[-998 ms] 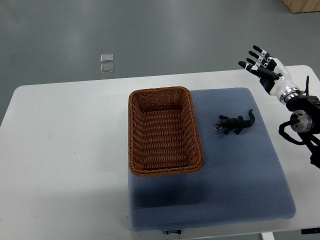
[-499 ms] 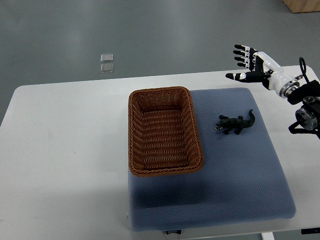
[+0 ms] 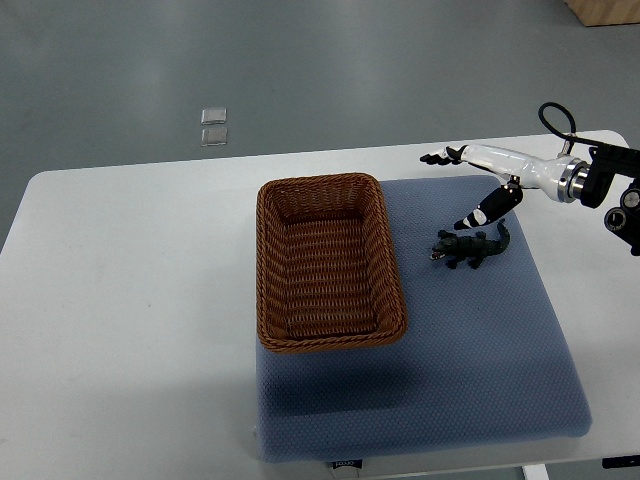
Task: Place crocodile in brown basket with right hand
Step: 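Swing the right hand over the dark toy crocodile, fingers open, then lower the right hand onto the crocodile and close fingers around it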
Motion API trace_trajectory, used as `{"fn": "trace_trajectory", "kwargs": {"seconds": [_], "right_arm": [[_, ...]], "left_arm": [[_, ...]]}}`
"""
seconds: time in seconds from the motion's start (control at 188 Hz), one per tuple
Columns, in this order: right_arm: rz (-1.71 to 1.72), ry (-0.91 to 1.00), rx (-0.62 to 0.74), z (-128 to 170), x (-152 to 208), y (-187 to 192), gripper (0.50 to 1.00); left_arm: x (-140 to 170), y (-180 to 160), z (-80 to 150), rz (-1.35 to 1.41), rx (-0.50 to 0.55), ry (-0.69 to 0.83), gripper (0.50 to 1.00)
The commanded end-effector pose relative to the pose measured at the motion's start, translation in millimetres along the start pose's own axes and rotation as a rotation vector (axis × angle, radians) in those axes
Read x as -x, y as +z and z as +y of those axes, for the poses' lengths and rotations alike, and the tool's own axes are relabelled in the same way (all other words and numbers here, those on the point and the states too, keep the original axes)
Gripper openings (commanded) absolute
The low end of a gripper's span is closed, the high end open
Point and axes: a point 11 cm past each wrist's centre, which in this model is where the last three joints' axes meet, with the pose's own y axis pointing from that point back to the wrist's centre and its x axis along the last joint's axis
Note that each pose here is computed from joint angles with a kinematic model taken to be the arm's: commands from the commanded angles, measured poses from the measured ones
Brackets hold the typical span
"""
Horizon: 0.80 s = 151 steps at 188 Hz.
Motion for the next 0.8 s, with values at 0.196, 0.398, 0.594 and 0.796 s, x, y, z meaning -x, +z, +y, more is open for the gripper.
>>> {"fn": "trace_trajectory", "kwargs": {"seconds": [0.196, 0.398, 0.594, 0.796], "right_arm": [[0.153, -0.105, 0.048, 3, 23, 10, 0.928], [0.225, -0.131, 0.050, 0, 34, 11, 0.926], [0.278, -0.131, 0.058, -1, 43, 15, 0.926], [0.336, -0.116, 0.074, -1, 47, 22, 0.921]], "left_arm": [[0, 0, 0, 0.000, 0.000, 0.000, 1.000], [0, 0, 0, -0.001, 0.000, 0.000, 1.000], [0, 0, 0, 0.000, 0.000, 0.000, 1.000], [0, 0, 0, 0.000, 0.000, 0.000, 1.000]]}}
